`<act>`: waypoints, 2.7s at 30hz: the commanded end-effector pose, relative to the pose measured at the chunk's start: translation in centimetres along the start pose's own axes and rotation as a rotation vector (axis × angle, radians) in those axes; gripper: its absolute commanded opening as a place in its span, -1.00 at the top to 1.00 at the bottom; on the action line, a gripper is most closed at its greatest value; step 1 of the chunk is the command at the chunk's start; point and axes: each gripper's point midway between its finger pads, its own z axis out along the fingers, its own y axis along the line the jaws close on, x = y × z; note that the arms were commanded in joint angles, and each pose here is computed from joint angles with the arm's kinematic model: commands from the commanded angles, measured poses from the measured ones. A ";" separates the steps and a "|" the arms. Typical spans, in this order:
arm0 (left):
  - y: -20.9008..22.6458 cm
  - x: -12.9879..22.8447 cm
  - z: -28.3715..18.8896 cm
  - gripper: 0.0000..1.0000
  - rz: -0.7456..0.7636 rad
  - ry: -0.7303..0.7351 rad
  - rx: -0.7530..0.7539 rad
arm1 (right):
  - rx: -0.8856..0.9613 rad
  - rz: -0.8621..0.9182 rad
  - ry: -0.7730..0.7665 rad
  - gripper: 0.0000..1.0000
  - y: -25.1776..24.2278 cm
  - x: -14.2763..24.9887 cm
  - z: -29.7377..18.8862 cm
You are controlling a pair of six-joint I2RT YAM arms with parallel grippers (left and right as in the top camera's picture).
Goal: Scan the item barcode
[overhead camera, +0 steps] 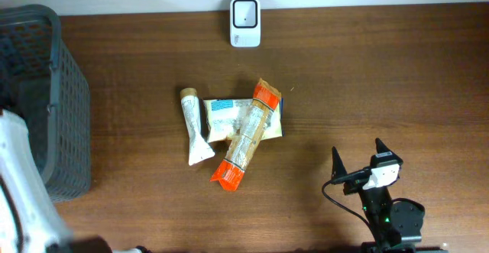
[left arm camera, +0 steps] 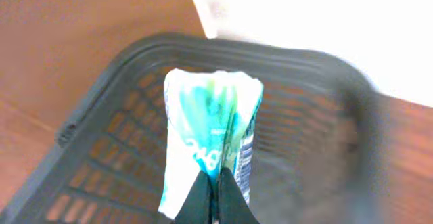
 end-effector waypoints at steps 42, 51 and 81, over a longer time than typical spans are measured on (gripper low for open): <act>-23.5 12.1 -9.9 -0.44 0.234 0.330 0.682 | 0.000 0.005 0.004 -0.97 0.1 0.3 0.0; -22.3 11.6 -9.0 -0.50 0.252 0.306 0.605 | 0.000 0.005 0.004 -0.97 0.1 0.3 0.0; -0.8 2.4 -1.1 -0.58 -0.151 0.221 0.204 | 0.000 0.005 0.004 -0.97 0.1 0.3 0.0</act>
